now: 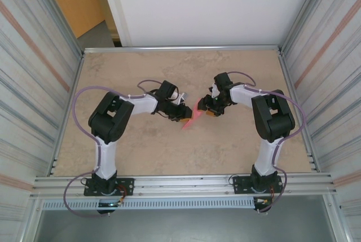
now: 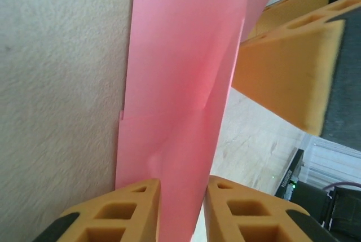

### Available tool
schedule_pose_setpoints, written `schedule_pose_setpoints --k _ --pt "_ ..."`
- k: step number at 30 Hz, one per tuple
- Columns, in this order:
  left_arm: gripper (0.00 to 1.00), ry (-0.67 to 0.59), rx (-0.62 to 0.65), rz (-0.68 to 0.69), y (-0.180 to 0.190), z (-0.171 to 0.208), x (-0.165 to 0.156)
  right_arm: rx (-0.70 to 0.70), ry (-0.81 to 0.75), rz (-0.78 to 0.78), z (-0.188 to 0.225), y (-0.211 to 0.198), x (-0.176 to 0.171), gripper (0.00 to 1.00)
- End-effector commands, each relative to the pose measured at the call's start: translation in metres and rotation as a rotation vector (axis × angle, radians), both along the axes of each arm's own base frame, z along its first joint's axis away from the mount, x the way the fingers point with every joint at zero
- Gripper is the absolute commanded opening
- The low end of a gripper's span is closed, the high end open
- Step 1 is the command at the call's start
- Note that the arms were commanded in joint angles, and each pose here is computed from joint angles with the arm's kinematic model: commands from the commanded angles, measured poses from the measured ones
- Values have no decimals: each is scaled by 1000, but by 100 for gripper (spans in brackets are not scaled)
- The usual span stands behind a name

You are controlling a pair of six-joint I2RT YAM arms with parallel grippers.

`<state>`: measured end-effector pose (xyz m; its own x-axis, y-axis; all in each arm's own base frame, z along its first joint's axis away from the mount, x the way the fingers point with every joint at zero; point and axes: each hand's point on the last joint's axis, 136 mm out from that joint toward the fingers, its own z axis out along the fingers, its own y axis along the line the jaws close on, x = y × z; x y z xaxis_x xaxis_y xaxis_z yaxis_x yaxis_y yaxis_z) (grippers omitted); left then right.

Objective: Fold a paper plane with a square sheet of paper (pick it up from the middle)
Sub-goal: Fold the wing for the fifth time at the center of the table.

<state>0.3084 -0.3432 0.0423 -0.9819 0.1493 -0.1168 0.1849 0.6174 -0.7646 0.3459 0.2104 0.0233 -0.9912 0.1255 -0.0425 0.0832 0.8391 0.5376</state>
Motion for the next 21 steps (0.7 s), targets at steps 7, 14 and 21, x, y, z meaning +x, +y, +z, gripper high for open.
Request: schedule_pose_setpoints --k 7,14,21 --pt "34 -81 42 15 9 16 -5 -127 67 -2 -47 -10 -10 54" --pt "45 -77 73 -7 13 9 -14 -133 85 1 -51 -9 -11 53" --pt "50 -75 90 -39 9 7 -21 -135 97 -4 -53 -10 -13 52"
